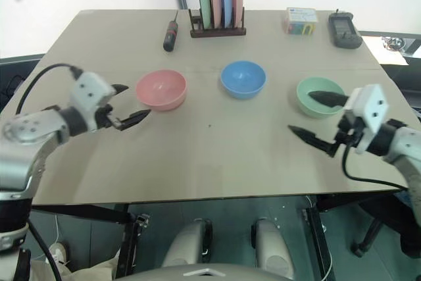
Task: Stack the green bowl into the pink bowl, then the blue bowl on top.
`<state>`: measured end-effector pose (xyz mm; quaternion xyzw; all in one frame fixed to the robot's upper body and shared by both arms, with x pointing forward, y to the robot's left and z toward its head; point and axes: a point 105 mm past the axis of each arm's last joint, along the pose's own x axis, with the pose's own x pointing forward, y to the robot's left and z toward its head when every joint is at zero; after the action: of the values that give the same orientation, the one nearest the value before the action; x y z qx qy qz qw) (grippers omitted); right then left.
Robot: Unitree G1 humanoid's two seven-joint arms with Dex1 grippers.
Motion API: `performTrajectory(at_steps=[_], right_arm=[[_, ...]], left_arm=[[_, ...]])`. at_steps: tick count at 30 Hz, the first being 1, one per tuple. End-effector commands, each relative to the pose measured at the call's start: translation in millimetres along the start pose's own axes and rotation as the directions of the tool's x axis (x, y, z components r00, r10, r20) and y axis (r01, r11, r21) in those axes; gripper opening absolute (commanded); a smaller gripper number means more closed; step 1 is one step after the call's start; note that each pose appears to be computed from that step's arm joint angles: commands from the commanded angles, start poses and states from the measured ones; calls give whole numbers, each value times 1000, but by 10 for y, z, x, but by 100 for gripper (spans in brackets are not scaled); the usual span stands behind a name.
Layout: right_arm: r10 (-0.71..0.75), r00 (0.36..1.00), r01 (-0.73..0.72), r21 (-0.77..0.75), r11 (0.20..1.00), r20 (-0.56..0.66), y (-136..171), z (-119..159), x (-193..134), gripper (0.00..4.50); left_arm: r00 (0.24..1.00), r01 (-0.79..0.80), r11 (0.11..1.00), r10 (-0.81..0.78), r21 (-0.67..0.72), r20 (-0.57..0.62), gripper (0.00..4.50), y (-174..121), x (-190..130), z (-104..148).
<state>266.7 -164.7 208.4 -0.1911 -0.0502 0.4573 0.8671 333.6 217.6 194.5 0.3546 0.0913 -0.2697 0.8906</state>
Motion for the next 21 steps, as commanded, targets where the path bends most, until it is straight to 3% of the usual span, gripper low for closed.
performTrajectory(at_steps=[1,4,7,15,21], right_arm=[[58,997,-55,-48,997,51,129,96,216,450],[97,992,-92,-56,994,80,221,114,361,450],[112,989,-107,-58,993,95,269,131,416,450],[106,990,-99,-67,993,98,268,143,444,450],[78,994,-73,-69,995,82,234,127,429,450]], left_arm=[[995,32,988,-17,150,-101,437,-106,211,125],[979,89,979,-53,182,-195,437,-214,403,127],[975,84,977,-40,197,-218,366,-202,522,175],[969,95,974,-43,207,-242,7,-129,602,165],[967,220,955,-186,202,-173,7,-312,619,299]])
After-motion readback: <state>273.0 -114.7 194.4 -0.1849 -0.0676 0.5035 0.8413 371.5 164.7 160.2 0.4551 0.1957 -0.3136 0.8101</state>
